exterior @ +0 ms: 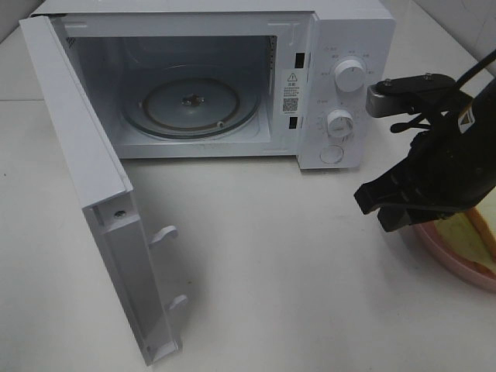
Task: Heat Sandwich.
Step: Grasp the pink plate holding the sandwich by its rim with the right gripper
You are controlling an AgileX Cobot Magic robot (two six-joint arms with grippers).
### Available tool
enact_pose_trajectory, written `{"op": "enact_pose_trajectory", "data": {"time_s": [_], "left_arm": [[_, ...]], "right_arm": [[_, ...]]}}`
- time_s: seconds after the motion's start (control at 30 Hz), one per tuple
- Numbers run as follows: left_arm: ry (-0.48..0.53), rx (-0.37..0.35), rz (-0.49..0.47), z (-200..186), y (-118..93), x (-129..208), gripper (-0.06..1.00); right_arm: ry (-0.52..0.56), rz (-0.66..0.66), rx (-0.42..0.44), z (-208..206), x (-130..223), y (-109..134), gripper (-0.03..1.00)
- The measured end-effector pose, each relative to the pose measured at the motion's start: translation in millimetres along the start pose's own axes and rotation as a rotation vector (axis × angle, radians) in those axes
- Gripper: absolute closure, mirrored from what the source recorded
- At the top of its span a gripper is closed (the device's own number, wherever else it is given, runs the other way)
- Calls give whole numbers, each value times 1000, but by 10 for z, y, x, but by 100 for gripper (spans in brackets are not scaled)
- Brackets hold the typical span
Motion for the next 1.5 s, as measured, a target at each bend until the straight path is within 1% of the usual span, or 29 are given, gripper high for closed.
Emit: {"op": "enact_pose_trajectory", "data": {"time_s": [0.07,0.1,0.13,0.17,0.2,0.23,0.27,0.3,0.37,0.43,0.47,0.53,0.57,0.7,0.73,0.9,1.0,1.1,1.2,1.27,1.5], "left_arm": [[0,0,0,0,0,0,-3],[0,0,0,0,0,0,-3],[0,0,0,0,0,0,-3],[0,0,0,0,0,0,-3],[0,0,0,0,0,0,-3],[0,0,0,0,0,0,-3],[0,0,0,0,0,0,-3],[0,0,0,0,0,0,-3],[0,0,0,0,0,0,-3],[0,0,0,0,0,0,-3],[0,0,0,0,0,0,-3],[0,0,0,0,0,0,-3],[0,0,0,0,0,0,-3],[0,0,0,0,0,0,-3],[0,0,0,0,0,0,-3],[0,0,0,0,0,0,-3],[0,0,0,0,0,0,-3],[0,0,0,0,0,0,-3],[0,0,0,0,0,0,-3],[0,0,0,0,0,0,-3],[0,0,0,0,0,0,-3]], "right_arm": [[0,-11,11,-38,-32,-4,58],[-5,-20,18,-67,-61,-6,53],[-5,-20,18,-67,-61,-6,53],[-8,-20,17,-82,-78,0,49],[-13,-27,23,-94,-95,-7,44],[-26,-33,29,-117,-137,-17,35],[-31,-30,32,-130,-158,-30,29],[-31,-30,32,-130,-158,-30,29],[-39,-27,38,-141,-191,-76,19],[-44,-22,55,-151,-229,-182,9],[-44,-22,55,-151,-229,-182,9],[-44,-7,64,-155,-247,-263,6],[-45,20,74,-159,-263,-346,6],[-39,56,87,-155,-274,-449,6],[-21,71,99,-124,-276,-518,6],[26,108,118,22,-276,-621,7],[33,110,120,86,-291,-633,7],[71,110,127,244,-283,-647,8],[84,110,129,315,-284,-653,9],[117,110,135,435,-263,-665,9],[145,95,159,629,-261,-712,10]]}}
Point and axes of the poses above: a point on each arm's last joint axis where the gripper is mounted, z pointing out along that axis toward the gripper, y along the wrist's bending axis when the last joint is at zero, x = y × z, the point moved 6 cm from there along z, pointing out along that axis toward the gripper, and after that the axes turned 15 degrees about z, right-handed, at the moved point
